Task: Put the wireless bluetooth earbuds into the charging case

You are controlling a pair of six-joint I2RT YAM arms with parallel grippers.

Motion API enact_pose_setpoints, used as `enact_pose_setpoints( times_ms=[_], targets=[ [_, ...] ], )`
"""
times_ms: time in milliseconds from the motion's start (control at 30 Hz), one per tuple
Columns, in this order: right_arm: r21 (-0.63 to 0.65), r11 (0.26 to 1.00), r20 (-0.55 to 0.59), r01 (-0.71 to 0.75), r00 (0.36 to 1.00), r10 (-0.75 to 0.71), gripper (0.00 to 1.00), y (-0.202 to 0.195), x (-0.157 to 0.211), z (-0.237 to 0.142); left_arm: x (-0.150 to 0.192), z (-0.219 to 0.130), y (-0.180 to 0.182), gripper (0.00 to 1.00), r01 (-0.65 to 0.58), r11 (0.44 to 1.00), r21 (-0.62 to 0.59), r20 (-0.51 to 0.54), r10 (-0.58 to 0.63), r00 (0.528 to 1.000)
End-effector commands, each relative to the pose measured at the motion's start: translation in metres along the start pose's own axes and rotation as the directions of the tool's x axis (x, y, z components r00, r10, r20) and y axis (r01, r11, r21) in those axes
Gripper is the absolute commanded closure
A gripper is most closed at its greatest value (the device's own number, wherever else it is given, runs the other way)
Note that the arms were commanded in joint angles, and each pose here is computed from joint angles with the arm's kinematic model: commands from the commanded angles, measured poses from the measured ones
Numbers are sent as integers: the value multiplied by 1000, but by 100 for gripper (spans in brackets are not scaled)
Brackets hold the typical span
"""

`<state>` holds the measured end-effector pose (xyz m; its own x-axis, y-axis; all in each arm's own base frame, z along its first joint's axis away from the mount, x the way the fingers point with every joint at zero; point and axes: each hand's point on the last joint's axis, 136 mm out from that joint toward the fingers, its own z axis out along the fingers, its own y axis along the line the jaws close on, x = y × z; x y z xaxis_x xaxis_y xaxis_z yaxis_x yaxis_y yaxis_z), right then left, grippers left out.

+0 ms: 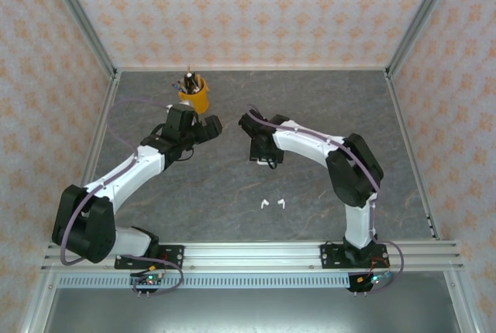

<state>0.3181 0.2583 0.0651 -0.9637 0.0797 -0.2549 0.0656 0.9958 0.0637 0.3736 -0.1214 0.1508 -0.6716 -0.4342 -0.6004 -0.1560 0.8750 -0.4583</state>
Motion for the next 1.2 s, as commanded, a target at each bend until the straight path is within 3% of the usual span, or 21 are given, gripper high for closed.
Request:
enact_pose_setpoints(
  times_ms=[0,200,500,800,1167],
  targets=[
    [-35,995,85,-89,992,91,46,-6,-29,-29,-2,-8,-18,0,-24,992,120,36,20,999],
    [-173,956,115,-236,959,258,46,-9,-67,-52,8,-13,-44,0,-32,946,322,51,16,999],
    [-388,856,89,-341,911,403,47,15,-108,-92,11,-16,-73,1,-11,858,514,75,-32,997],
    [-503,763,1,-405,883,469,47,44,-121,-102,13,-14,-96,2,-14,821,571,113,-62,992],
    [-559,699,-62,-446,863,501,47,56,-123,-109,11,7,-121,12,0,803,595,116,-85,990]
  ],
)
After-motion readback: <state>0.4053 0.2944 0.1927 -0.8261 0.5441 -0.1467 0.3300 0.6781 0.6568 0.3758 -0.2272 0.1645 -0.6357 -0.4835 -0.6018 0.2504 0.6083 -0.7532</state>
